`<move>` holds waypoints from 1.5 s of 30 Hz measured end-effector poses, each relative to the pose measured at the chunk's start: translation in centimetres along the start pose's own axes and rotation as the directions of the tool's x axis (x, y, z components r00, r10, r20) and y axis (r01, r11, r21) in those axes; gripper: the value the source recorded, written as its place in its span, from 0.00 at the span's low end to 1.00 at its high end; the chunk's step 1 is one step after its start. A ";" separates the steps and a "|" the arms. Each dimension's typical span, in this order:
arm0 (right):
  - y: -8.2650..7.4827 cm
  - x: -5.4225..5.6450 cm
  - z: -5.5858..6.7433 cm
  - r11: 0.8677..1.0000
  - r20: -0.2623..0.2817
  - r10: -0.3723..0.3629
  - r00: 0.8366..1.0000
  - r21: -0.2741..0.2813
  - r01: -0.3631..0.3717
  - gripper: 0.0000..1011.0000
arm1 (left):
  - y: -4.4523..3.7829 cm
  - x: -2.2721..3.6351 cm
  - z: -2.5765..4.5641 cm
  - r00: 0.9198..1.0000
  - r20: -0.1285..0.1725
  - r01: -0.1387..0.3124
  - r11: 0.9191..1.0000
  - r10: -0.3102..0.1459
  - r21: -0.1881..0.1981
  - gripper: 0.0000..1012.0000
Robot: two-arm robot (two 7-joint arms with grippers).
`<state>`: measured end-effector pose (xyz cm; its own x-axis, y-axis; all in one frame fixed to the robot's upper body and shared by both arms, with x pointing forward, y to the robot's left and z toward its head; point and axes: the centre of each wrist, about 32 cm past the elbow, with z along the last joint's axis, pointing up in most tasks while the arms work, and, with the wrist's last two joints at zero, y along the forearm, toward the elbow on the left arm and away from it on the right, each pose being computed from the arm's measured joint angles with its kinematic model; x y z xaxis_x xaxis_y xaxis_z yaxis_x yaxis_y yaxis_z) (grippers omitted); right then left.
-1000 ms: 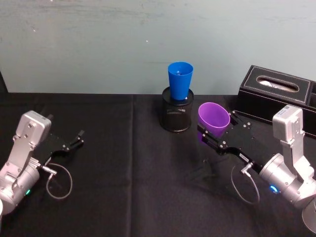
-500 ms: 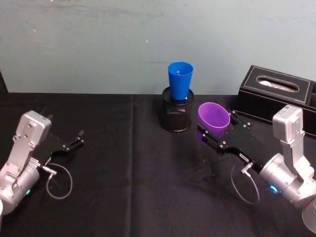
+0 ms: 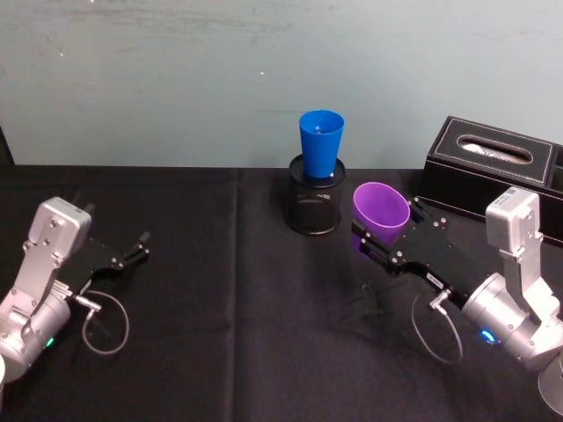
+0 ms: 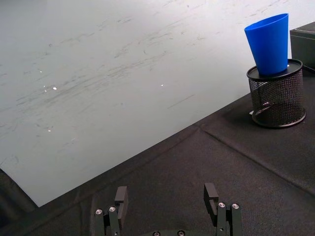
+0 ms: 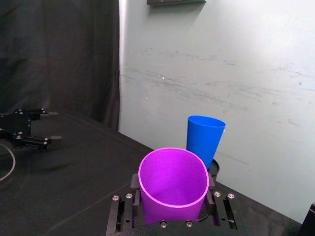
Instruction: Pick up one cup with a gripper and tap it against the other cup.
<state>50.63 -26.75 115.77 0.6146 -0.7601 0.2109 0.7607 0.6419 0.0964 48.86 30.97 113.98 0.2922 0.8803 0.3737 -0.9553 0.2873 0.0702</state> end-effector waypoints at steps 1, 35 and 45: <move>0.0 0.0 0.0 1.000 0.000 0.000 1.000 0.000 0.000 0.72 | 0.00 0.00 0.00 1.000 0.000 0.000 1.000 0.000 0.000 1.00; 0.2 0.0 -0.1 1.000 -0.014 -0.007 1.000 0.005 0.007 0.72 | 0.00 0.00 0.00 1.000 0.000 0.000 1.000 0.000 0.000 1.00; 1.5 0.5 -0.2 0.999 -0.056 -0.036 0.998 0.009 0.037 0.72 | 0.00 0.00 0.00 1.000 0.000 0.000 1.000 0.000 0.000 1.00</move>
<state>52.16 -26.20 115.83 0.5976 -0.7872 0.1525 0.7808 0.6146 0.1128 48.86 30.97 113.98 0.2922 0.8803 0.3737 -0.9553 0.2873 0.0702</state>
